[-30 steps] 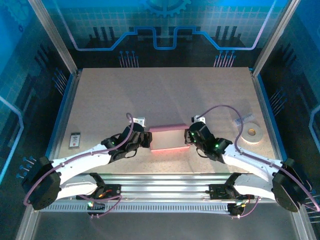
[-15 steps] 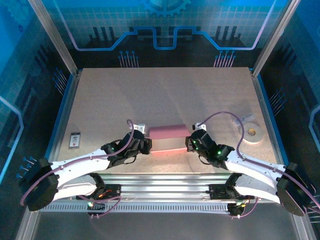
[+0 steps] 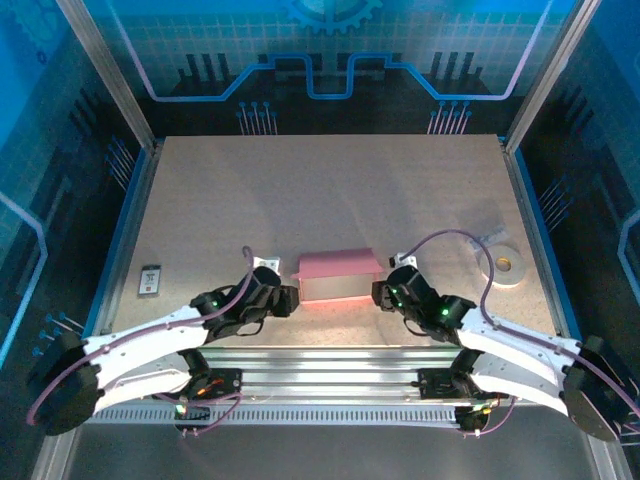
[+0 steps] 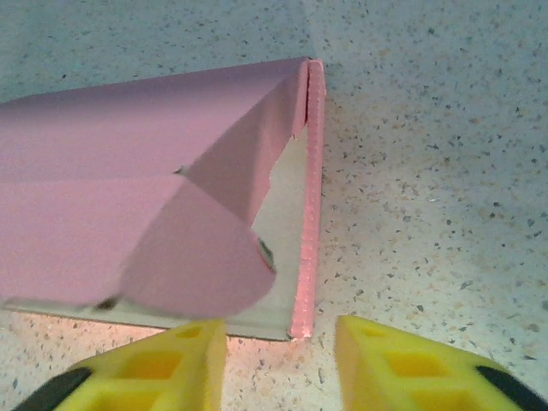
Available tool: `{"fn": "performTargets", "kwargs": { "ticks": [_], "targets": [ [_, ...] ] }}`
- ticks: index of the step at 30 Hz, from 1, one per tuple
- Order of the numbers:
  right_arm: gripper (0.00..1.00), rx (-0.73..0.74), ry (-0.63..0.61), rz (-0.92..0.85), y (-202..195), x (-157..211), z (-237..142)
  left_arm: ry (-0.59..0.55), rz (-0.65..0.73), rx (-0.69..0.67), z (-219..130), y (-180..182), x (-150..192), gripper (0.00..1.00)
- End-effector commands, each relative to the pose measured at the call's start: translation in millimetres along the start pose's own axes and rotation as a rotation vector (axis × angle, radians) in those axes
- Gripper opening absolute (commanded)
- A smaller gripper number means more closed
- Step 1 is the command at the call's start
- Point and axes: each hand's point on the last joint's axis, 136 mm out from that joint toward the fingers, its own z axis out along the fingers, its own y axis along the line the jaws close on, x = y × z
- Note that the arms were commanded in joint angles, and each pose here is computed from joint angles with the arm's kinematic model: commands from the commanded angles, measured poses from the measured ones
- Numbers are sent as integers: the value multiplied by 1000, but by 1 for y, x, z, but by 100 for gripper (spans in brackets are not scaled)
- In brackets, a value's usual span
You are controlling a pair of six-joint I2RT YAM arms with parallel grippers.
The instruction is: Fold the paper box
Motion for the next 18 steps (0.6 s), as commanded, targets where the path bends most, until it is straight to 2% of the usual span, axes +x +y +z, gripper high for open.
{"fn": "performTargets", "kwargs": {
  "ticks": [1,4,7,11,15,18],
  "targets": [
    [46,2,20,-37,-4,5,-13,44,-15,-14,-18,8,11,38],
    [54,-10,13,-47,-5,-2,-27,19,-33,-8,-34,6,2,45],
    [63,-50,6,-64,1,-14,-43,6,-74,41,-47,-5,-15,47],
    [79,-152,14,-77,18,-36,-61,-12,-135,127,-59,-24,-48,49],
    [93,-297,25,-66,45,-58,-70,-27,-101,185,-61,-47,-81,51],
    [97,-384,41,-61,63,-74,-70,-18,-67,207,-52,-62,-97,52]
  ]
}}
